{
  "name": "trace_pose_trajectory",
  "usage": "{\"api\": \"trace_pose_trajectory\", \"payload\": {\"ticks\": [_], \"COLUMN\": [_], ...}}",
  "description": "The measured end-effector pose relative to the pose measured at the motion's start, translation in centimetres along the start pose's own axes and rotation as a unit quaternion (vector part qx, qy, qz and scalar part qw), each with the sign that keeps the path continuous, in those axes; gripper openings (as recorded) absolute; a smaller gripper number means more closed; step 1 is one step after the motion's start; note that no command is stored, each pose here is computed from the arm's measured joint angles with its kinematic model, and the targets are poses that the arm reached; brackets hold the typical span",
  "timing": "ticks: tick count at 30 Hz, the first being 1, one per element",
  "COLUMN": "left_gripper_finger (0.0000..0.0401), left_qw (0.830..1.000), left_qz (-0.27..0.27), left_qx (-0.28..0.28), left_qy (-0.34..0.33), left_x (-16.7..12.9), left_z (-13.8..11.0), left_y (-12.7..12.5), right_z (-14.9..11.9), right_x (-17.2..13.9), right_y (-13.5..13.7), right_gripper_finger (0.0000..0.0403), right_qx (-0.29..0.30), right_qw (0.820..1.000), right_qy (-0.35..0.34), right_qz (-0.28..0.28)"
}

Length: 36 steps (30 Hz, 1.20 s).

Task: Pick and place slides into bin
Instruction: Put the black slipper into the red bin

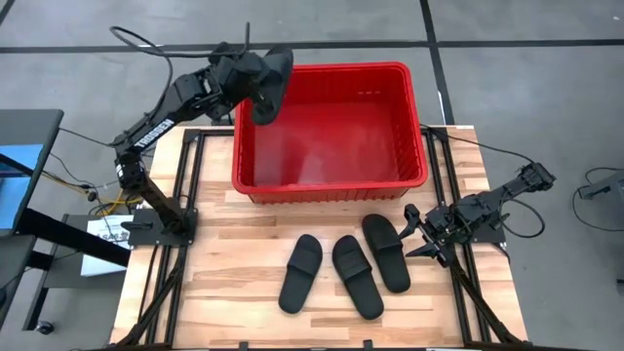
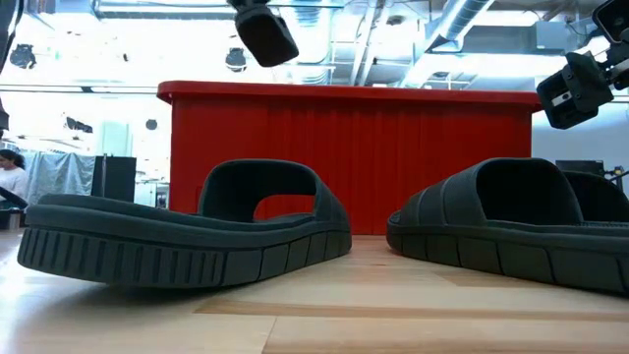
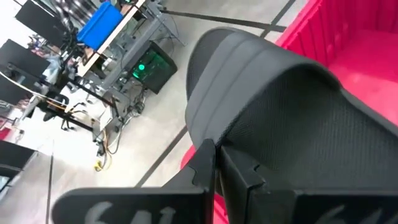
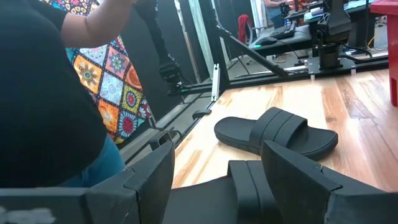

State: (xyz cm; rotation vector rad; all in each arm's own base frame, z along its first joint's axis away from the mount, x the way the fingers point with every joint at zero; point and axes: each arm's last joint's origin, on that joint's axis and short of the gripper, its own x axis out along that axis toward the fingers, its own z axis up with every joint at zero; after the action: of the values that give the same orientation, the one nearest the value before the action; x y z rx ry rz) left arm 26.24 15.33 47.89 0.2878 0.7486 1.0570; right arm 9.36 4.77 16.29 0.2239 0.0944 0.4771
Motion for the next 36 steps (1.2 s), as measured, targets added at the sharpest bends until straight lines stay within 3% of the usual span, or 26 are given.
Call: {"api": "trace_pose_trajectory", "payload": {"ticks": [17, 26, 36], "left_gripper_finger": [0.0000, 0.0000, 0.0000], "left_qw": [0.992, 0.971, 0.959], "left_qz": [-0.050, -0.089, -0.096], "left_qx": [0.069, 0.110, 0.119], "left_qy": [0.091, 0.193, 0.239], "left_x": [7.4, 9.8, 12.0], "left_z": [-0.6, -2.9, -5.4], "left_y": [-5.5, -7.2, -8.9], "right_z": [0.0, 0.0, 0.0], "right_x": [0.0, 0.0, 0.0], "right_y": [0.0, 0.0, 0.0], "right_gripper_finger": [0.0233, 0.0233, 0.0233], "right_qx": [0.000, 0.000, 0.000], "right_qw": [1.000, 1.000, 1.000], "right_qy": [0.000, -0.001, 0.000], "right_qz": [-0.002, -0.002, -0.002]}}
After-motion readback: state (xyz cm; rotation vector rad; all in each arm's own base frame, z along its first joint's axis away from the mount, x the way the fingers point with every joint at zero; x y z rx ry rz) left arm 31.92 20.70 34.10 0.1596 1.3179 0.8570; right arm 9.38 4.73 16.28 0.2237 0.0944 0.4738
